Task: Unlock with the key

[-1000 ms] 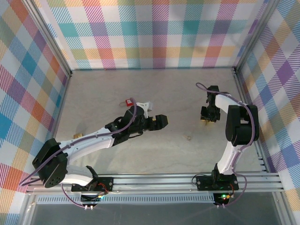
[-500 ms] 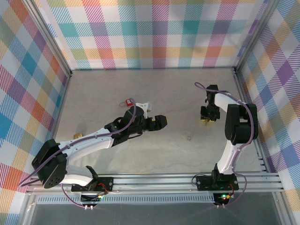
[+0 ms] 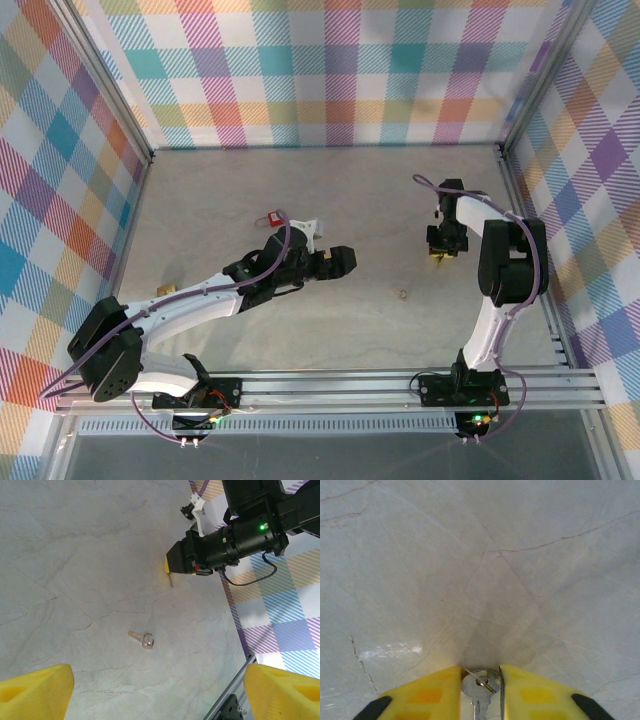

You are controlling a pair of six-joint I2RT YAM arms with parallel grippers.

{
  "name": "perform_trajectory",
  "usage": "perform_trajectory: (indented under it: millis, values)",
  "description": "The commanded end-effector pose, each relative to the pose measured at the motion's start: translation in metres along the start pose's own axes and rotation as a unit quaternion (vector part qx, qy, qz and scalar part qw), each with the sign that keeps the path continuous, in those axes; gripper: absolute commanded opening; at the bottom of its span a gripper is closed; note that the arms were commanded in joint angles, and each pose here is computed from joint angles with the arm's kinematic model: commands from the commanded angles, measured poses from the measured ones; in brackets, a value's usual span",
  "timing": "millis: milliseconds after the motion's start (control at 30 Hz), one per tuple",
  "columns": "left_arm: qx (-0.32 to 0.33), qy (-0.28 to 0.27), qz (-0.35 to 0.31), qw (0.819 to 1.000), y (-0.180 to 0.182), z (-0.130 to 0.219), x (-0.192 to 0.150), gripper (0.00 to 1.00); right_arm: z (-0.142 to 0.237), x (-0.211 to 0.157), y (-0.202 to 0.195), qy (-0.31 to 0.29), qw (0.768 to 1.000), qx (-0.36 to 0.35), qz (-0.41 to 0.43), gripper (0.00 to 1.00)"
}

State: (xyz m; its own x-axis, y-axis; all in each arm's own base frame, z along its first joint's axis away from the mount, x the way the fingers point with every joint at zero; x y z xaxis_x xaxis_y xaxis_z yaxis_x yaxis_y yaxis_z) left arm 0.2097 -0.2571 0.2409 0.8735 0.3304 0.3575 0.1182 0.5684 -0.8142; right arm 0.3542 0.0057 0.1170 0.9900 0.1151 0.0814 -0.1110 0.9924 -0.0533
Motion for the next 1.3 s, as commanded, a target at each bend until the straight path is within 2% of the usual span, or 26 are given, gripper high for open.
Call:
perform_trajectory:
  millis: [0,300,433,533,733,833,933,1033,1133,1267]
  values:
    - [0.0,0.007,-0.014,1.0,-0.003,0.002,-0.005,0.87,-0.015,0.01,-0.011,-0.01,0.999,-0.041,-0.004,0.19]
    - [0.0,0.008,-0.016,1.0,-0.003,0.001,-0.005,0.88,-0.015,-0.005,-0.008,0.008,0.999,-0.031,-0.017,0.02]
    - [0.002,0.009,-0.015,1.0,-0.003,0.0,-0.005,0.87,-0.006,-0.01,-0.007,0.003,0.999,-0.02,-0.026,0.0]
    - [-0.001,0.009,-0.015,1.0,-0.003,-0.001,-0.005,0.87,0.009,-0.012,-0.003,-0.021,0.999,0.008,-0.04,0.0]
    - [-0.032,0.014,-0.012,0.999,-0.011,-0.009,-0.004,0.87,0.073,-0.018,0.014,-0.135,0.979,0.133,-0.069,0.0]
    - [-0.059,0.016,-0.005,0.998,-0.018,-0.015,-0.002,0.87,0.117,-0.026,0.025,-0.209,0.955,0.203,-0.064,0.0]
    - [-0.096,0.021,0.016,0.995,-0.029,-0.021,0.001,0.88,0.156,-0.037,0.039,-0.284,0.915,0.284,-0.042,0.0]
    - [-0.14,0.032,0.065,0.987,-0.042,-0.023,0.006,0.88,0.188,-0.05,0.053,-0.347,0.869,0.353,-0.013,0.0]
    - [-0.208,0.049,0.126,0.969,-0.06,-0.022,0.011,0.9,0.21,-0.065,0.077,-0.397,0.821,0.409,0.033,0.0]
    - [-0.268,0.055,0.234,0.933,-0.063,-0.025,0.016,0.9,0.223,-0.081,0.108,-0.428,0.788,0.434,0.084,0.0]
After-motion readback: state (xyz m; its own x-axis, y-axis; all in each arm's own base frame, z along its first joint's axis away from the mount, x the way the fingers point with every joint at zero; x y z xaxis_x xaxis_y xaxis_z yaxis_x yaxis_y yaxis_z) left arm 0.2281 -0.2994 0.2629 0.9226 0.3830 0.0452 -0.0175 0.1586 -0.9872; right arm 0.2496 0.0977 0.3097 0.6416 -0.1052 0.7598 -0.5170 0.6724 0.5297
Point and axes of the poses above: each hand's point on the last joint's axis, 136 mm out from that joint toward the fingers, its own z axis back along the fingers, its own y axis along the line the jaws close on, x = y × z, the point moved 10 cm from there along z, back along the fingers, and after that the axes turned 13 degrees about z, right-handed, at the moved point
